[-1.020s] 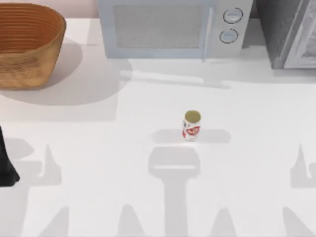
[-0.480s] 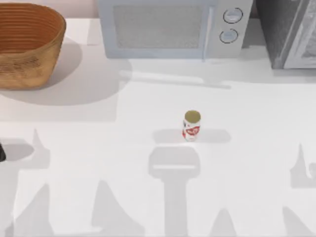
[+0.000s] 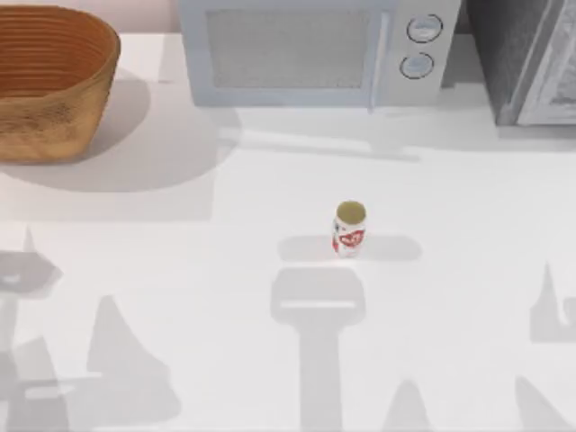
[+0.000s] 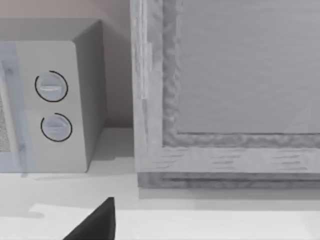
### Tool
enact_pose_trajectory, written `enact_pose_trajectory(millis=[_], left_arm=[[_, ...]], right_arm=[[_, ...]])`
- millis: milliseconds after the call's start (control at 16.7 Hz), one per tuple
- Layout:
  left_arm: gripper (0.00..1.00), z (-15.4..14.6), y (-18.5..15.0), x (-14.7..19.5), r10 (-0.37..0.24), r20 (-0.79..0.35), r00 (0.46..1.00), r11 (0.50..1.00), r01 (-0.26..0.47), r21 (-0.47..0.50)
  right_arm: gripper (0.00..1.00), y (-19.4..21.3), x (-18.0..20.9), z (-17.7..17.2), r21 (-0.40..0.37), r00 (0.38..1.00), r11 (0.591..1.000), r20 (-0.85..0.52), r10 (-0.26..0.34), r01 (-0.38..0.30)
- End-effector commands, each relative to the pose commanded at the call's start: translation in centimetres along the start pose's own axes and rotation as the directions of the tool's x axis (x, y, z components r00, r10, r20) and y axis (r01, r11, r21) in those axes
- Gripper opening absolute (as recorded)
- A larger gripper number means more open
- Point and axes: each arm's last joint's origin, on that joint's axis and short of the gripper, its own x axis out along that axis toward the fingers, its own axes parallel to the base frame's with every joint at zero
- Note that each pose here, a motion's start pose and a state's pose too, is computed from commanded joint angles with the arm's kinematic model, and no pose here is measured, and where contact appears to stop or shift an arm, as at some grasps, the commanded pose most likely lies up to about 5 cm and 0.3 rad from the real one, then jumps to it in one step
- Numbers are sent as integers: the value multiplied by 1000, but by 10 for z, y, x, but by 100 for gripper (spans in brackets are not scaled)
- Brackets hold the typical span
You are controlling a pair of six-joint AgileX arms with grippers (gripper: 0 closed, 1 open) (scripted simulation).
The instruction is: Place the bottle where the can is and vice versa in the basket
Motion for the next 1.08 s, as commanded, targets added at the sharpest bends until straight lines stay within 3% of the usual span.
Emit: enact_pose_trajectory(millis=[420,840,1080], left_arm=[[100,-40,18,7,-45,-64,997,997,41,-59],[100,-43,18,8,-52,-70,996,997,47,-66],[100,-44,20,32,-49,-67,997,997,45,-65]], right_arm=[[100,0,0,0,0,1000,1000,0,0,0],[100,0,0,0,0,1000,1000,0,0,0],[100,0,0,0,0,1000,1000,0,0,0]])
